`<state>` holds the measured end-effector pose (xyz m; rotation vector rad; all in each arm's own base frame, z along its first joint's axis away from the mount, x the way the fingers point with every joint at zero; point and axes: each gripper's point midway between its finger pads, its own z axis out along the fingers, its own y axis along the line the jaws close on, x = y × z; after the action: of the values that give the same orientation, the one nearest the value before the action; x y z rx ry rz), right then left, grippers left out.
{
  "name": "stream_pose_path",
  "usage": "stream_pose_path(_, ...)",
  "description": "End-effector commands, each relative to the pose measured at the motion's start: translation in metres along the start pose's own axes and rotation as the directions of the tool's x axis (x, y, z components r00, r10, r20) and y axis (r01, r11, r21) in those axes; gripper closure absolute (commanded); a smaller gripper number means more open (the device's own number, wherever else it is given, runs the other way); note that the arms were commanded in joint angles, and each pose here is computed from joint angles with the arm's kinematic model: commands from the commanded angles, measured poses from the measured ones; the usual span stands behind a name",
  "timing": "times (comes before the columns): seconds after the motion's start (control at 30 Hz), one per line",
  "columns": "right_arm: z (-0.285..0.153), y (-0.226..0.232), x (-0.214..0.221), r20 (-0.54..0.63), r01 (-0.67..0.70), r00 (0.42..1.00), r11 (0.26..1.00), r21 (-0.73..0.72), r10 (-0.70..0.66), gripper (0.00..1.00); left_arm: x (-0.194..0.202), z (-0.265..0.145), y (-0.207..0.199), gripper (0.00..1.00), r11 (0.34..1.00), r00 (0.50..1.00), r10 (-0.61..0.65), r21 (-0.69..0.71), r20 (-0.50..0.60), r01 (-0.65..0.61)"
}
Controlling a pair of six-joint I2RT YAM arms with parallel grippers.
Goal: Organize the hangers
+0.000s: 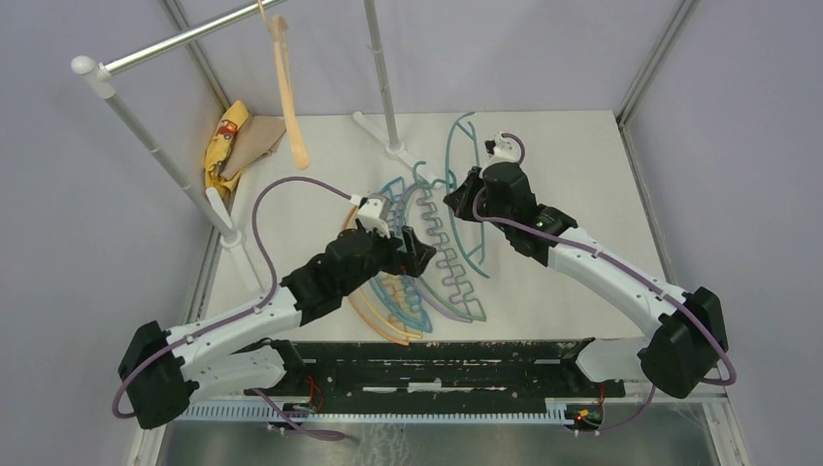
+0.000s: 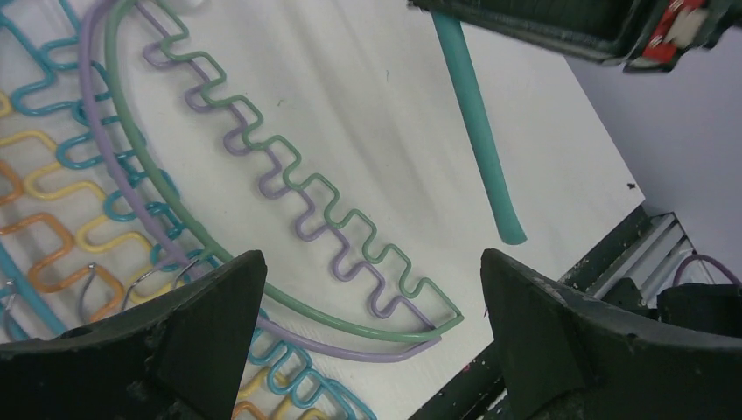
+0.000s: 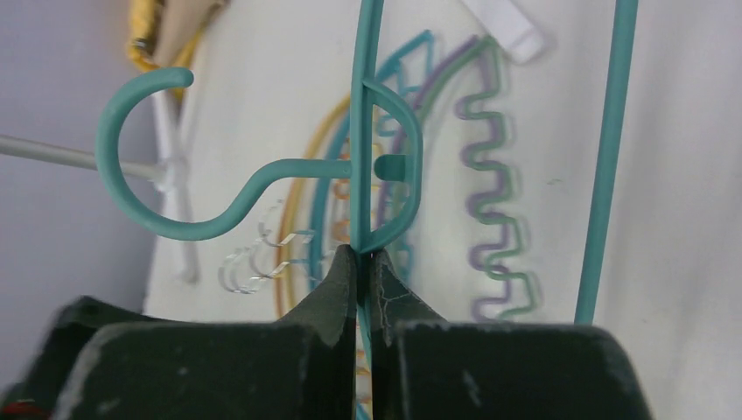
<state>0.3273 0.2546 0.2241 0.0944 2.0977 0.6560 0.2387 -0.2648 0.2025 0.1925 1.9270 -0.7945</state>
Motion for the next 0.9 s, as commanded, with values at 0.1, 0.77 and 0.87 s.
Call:
stream_pose_path(0.1, -0.005, 0.068, -0.033, 0.035, -0.213, 0.972, 0.935, -0.284, 0.232, 0.99, -0.005, 0.024, -0.019, 0.01, 1.0, 0.992, -0.031, -0.003, 0.12, 0.031)
stream_pose_path(0.77, 0.02, 0.038, -0.002, 0.023, -0.205, 0.977, 0.965, -0.162, 0.212, 0.99, 0.02, 0.005, -0.042, 0.01, 0.995, 0.999, -0.032, 0.094, 0.029, 0.03)
stream_pose_path(0.87, 0.026, 0.044, 0.003, 0.004, -0.227, 0.973, 0.957, -0.181, 0.232, 0.99, 0.02, 0.002, -0.044, 0.01, 0.993, 0.998, -0.054, 0.111, 0.035, 0.05)
